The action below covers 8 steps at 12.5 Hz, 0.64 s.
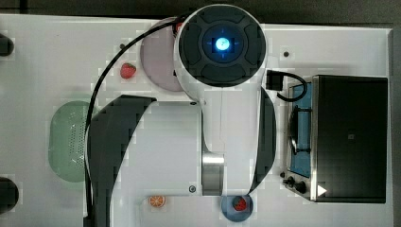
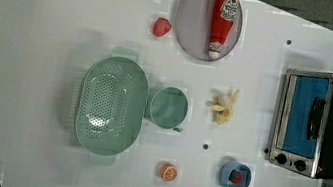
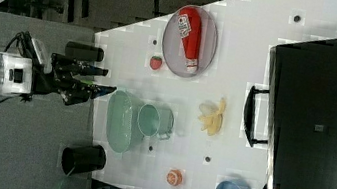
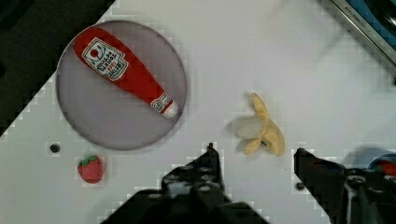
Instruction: Pick Banana and place it in mug.
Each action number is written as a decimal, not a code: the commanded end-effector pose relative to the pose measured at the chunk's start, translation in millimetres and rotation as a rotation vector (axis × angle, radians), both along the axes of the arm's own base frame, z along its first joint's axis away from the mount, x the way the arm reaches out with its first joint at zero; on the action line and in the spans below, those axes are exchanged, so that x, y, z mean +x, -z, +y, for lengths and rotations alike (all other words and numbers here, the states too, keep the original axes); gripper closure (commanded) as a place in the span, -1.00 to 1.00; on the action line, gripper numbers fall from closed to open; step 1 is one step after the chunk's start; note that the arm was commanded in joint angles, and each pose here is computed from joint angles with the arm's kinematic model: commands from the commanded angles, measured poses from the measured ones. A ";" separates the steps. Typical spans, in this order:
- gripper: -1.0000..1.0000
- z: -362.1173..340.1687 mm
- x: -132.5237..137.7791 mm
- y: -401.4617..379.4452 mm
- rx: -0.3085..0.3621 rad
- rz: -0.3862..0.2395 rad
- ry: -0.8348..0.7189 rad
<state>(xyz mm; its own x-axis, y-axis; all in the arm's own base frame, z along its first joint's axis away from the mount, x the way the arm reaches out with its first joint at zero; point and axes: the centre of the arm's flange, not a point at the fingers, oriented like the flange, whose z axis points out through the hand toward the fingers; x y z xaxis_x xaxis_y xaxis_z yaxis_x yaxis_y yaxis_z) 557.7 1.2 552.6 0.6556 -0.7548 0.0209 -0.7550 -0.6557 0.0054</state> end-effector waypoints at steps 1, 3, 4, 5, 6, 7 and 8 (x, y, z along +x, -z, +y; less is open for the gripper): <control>-0.56 -33.0 -139.3 -67.0 0.034 0.062 -0.049; -1.00 -32.4 -136.1 -48.0 0.036 0.099 -0.049; -1.00 -32.3 -131.6 -35.4 0.036 0.112 -0.049; -1.00 -32.3 -121.9 -16.9 0.035 0.106 -0.049; -1.00 -32.2 -112.0 3.1 0.033 0.095 -0.050; -1.00 -32.1 -103.0 26.6 0.031 0.089 -0.053; -1.00 -31.4 -96.5 49.0 0.030 0.090 -0.059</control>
